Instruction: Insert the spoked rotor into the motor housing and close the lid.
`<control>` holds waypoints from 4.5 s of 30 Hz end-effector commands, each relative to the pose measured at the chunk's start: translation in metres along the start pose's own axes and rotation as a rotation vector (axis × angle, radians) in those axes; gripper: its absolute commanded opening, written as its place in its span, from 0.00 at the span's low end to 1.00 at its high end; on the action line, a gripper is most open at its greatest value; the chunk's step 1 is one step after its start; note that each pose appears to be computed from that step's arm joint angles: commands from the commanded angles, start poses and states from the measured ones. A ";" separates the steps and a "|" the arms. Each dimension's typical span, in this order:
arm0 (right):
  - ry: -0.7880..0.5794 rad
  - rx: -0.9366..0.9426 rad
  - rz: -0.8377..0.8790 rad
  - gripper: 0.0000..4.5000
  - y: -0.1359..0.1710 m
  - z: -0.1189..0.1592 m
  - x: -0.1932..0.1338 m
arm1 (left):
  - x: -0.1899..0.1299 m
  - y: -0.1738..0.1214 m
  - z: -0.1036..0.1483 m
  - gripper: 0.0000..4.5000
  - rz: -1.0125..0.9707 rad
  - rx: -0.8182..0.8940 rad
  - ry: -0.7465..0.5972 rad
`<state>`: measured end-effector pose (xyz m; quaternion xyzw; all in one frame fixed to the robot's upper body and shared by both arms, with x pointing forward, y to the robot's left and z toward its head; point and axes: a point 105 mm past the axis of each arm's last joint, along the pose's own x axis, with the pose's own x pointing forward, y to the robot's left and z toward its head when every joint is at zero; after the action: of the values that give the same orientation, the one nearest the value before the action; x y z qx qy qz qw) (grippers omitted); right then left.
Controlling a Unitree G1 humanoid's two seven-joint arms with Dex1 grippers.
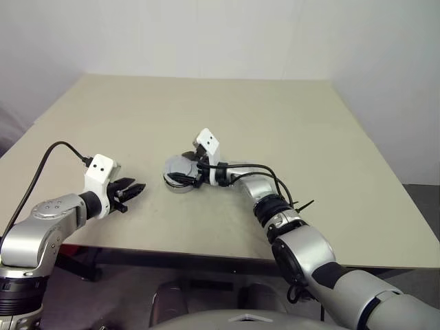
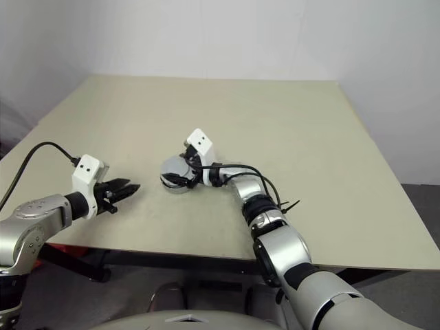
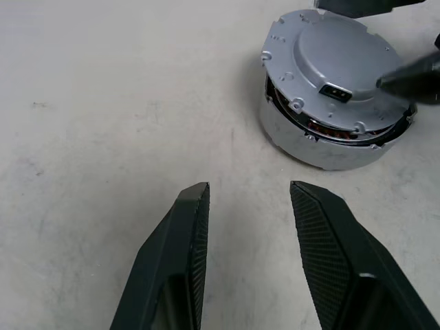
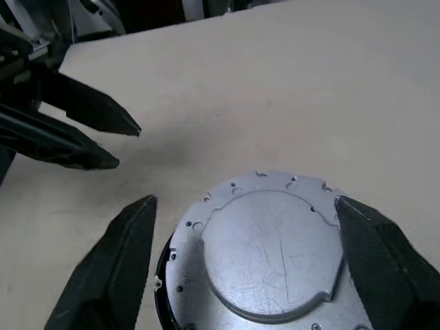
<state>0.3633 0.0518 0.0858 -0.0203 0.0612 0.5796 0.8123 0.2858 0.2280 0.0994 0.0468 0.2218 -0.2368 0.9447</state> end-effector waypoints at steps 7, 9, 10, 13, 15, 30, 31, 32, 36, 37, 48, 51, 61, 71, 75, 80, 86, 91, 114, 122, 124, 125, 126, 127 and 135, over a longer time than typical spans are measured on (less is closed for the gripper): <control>0.000 -0.051 -0.003 0.99 0.006 0.003 0.008 | -0.007 0.000 0.009 0.44 0.014 0.039 -0.026; 0.016 -0.046 -0.015 0.99 0.006 -0.003 0.010 | -0.008 0.001 0.009 0.44 0.015 0.039 -0.025; 0.025 -0.041 -0.018 0.99 0.006 -0.006 0.010 | -0.008 0.001 0.009 0.44 0.015 0.039 -0.024; 0.037 -0.032 -0.052 0.99 0.003 -0.012 0.010 | -0.008 0.000 0.009 0.44 0.014 0.037 -0.023; 0.032 -0.029 -0.068 0.99 0.000 -0.011 0.010 | -0.008 -0.001 0.009 0.44 0.013 0.037 -0.021; 0.023 -0.057 -0.057 0.70 -0.004 -0.007 0.005 | -0.013 0.003 -0.007 0.44 0.013 0.004 0.037; 0.022 -0.062 -0.051 0.70 -0.003 -0.007 0.005 | -0.014 0.004 -0.013 0.44 0.016 0.009 0.061; 0.022 -0.065 -0.048 0.70 -0.003 -0.007 0.005 | -0.015 0.005 -0.018 0.44 0.020 0.014 0.076; 0.024 -0.067 -0.046 0.70 -0.003 -0.008 0.004 | -0.017 0.005 -0.028 0.44 0.021 -0.011 0.091; 0.024 -0.068 -0.045 0.70 -0.003 -0.007 0.004 | -0.017 0.004 -0.030 0.44 0.020 -0.014 0.095; 0.125 -0.093 -0.047 0.70 -0.002 -0.029 0.001 | -0.017 0.002 -0.032 0.44 0.026 -0.021 0.092; 0.155 -0.090 -0.029 0.70 0.001 -0.038 -0.001 | -0.017 0.002 -0.031 0.44 0.029 -0.020 0.090; 0.231 -0.091 -0.060 0.70 -0.005 -0.054 -0.009 | -0.017 0.001 -0.029 0.44 0.030 -0.019 0.084; 0.344 -0.060 -0.094 0.70 -0.012 -0.072 -0.019 | -0.014 -0.005 -0.026 0.44 0.020 -0.018 0.072; 0.343 -0.057 -0.077 0.70 -0.010 -0.072 -0.019 | -0.010 -0.007 -0.019 0.44 0.016 -0.045 0.037; 0.341 -0.067 -0.067 0.70 -0.009 -0.070 -0.018 | 0.009 0.006 0.008 0.44 0.079 -0.231 -0.102; 0.344 -0.084 -0.069 0.70 -0.011 -0.069 -0.019 | 0.037 0.003 0.040 0.23 0.026 -0.425 -0.238; 0.335 -0.095 -0.068 0.70 -0.011 -0.065 -0.018 | 0.061 -0.010 0.044 0.01 -0.052 -0.503 -0.219; 0.239 -0.091 -0.052 0.70 -0.018 -0.033 -0.015 | 0.086 -0.027 0.000 0.01 -0.108 -0.611 0.100; 0.175 -0.158 0.044 1.00 -0.010 -0.006 -0.012 | 0.085 -0.031 0.001 0.00 -0.128 -0.609 0.096; 0.152 -0.145 0.044 1.00 -0.010 0.001 -0.011 | 0.084 -0.033 0.002 0.00 -0.140 -0.611 0.094; 0.114 -0.112 0.040 1.00 -0.012 0.011 -0.011 | 0.084 -0.036 0.002 0.00 -0.153 -0.610 0.093; 0.079 -0.079 0.033 1.00 -0.014 0.021 -0.011 | 0.084 -0.038 0.002 0.00 -0.164 -0.609 0.093; 0.056 -0.055 0.030 1.00 -0.015 0.028 -0.012 | 0.084 -0.039 0.003 0.00 -0.171 -0.609 0.093; -0.051 0.162 -0.045 1.00 -0.041 0.071 -0.029 | 0.083 -0.042 0.003 0.00 -0.190 -0.610 0.089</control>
<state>0.3936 0.0185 0.1341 0.0352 0.1053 0.5549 0.8245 0.3425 0.1645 0.0801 -0.2468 0.2917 -0.2307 0.8949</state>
